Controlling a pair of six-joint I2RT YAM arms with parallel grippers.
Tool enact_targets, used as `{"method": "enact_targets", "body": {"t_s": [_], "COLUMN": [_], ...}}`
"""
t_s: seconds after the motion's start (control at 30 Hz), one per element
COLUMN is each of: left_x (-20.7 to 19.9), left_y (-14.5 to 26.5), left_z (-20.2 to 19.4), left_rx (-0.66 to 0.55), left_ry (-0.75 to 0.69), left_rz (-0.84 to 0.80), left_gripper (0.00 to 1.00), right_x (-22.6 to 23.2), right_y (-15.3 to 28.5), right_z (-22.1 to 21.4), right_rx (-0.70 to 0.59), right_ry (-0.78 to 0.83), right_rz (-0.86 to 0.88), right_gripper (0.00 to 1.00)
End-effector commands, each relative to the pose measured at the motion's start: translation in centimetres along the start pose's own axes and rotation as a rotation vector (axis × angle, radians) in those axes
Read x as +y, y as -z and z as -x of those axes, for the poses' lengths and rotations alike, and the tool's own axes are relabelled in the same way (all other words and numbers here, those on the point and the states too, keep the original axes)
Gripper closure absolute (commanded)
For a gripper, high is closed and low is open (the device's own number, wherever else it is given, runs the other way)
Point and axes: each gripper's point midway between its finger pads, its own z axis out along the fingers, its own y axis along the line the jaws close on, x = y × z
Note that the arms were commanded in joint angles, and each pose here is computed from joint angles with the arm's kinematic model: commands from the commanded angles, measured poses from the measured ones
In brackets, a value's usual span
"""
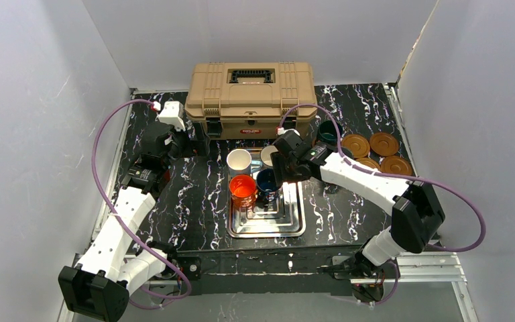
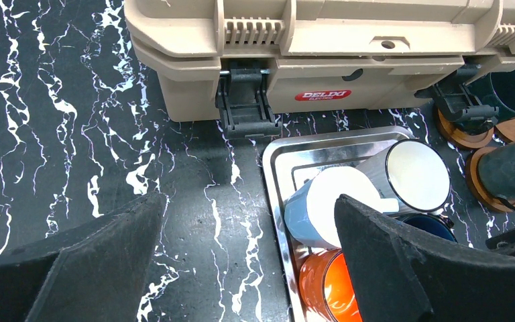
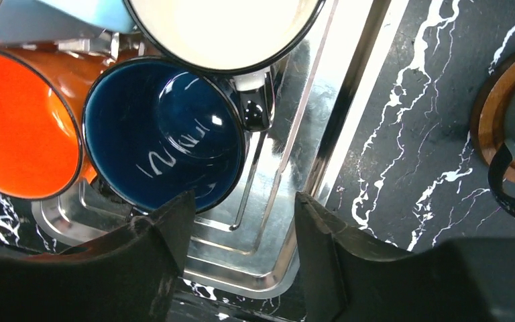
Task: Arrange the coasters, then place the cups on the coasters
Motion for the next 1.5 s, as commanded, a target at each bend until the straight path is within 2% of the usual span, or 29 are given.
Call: {"method": "enact_targets", "body": {"t_s": [0.0,0.17,0.53,1.03,1.23,1.37,1.47], "left_x": [-0.3,-0.3,-0.2,-0.2,-0.2,-0.2,-0.3], "left_y": [0.1,0.3,0.3,0.2,0.2,0.3,0.3], "left_z": [0.0,0.1,0.1,0.0,0.1,0.1,0.1], "left_rx": [-0.004,-0.009,-0.01,-0.004,-0.007,-0.008,-0.01], "left_ry": [0.0,-0.001,-0.006,-0.002,-0.002,-0.002,-0.001], "left_rz": [-0.016,-0.014,-0.011,-0.012,-0.012,-0.01,-0.012], "left_gripper": [0.02,0.02,0.02,0.02,0.02,0.02,0.02], "right_x": [0.1,0.2,-0.7,-0.7,-0.8,-0.8,-0.6], "right_y": [-0.2,-1.9,-2.4,-2.0,-1.3,-0.3,0.9], "right_z": [1.6,1.2,-0.3,-1.1,-1.3,-1.4,-1.4], "right_rx": [-0.063,-0.059,-0.011,0.013,0.026,0.031,0.022], "right_ry": [-0.126,-0.19,-0.199,-0.213,-0.219,-0.233,-0.244], "right_rz": [-0.047,-0.062,-0.176,-0.198,-0.208,-0.197,-0.173], "right_gripper": [0.38,0.49,0.59,0.73,0.85,0.99,0.99]}}
